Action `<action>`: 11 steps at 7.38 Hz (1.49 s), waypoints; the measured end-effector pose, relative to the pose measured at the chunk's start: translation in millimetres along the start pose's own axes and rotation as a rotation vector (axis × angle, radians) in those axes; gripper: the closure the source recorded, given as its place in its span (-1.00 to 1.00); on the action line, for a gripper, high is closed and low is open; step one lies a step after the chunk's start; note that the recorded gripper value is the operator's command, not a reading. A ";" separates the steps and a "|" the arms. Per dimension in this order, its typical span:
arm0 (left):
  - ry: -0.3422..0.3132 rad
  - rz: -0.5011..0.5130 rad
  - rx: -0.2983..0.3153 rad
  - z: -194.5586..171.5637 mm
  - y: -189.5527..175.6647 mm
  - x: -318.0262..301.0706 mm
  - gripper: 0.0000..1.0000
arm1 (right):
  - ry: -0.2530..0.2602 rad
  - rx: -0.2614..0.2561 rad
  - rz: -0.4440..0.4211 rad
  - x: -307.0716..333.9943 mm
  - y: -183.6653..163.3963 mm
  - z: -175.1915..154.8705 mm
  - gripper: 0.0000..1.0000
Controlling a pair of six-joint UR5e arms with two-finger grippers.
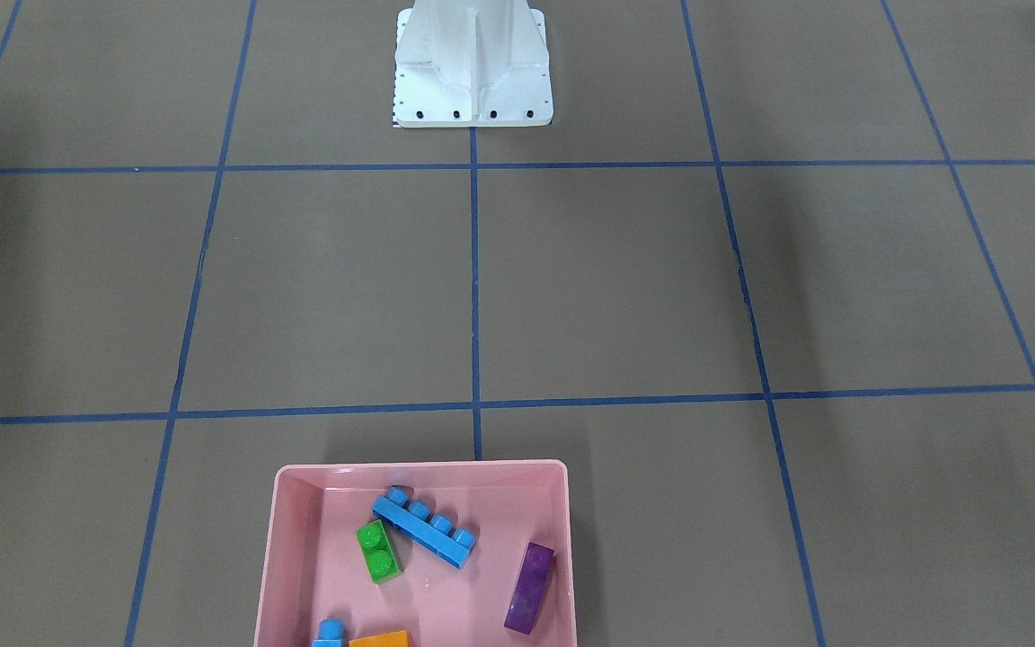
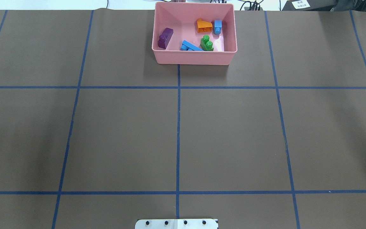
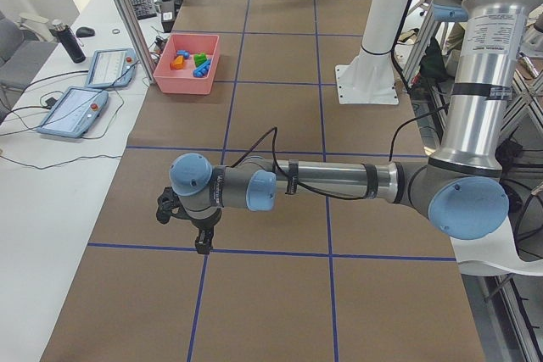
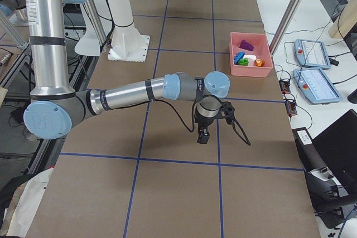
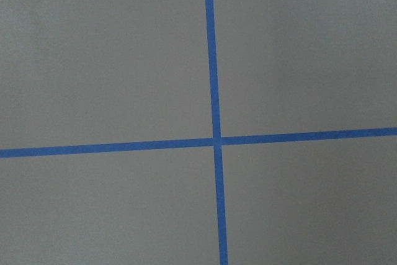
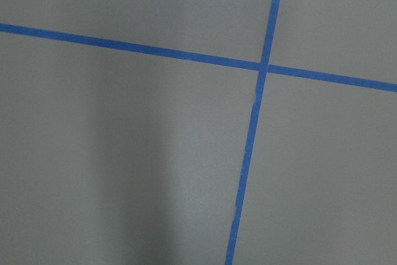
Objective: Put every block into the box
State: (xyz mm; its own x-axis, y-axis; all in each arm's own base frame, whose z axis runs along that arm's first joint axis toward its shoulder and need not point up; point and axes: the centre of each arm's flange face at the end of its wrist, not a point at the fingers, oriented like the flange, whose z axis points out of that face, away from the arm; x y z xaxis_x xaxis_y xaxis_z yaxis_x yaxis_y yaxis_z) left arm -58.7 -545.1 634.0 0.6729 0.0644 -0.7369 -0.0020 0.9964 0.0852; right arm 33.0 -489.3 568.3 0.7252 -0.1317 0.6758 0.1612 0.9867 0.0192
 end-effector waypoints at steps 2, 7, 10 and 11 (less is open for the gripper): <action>0.000 0.003 0.002 -0.9 -0.6 1.0 -1.00 | -0.001 -0.001 0.004 0.6 0.5 0.8 -1.00; 0.002 0.006 0.003 -0.9 -0.4 1.2 -1.00 | 0.001 -0.004 0.007 1.7 1.1 2.0 -1.00; 0.002 0.007 0.006 -2.1 -1.2 2.6 -1.00 | 0.000 -0.006 0.009 2.2 1.8 2.9 -1.00; 0.000 0.011 0.010 -4.9 -2.4 5.4 -1.00 | 0.000 -0.007 0.009 2.5 2.2 3.5 -1.00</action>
State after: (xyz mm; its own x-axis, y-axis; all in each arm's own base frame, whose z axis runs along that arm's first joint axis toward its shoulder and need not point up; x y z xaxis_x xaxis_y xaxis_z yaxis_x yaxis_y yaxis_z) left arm -58.6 -546.9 626.5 0.6728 0.0756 -0.7359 -0.0018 0.9949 0.1005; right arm 32.8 -487.1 572.6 0.7270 -0.1227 0.6756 0.1593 0.9872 0.0079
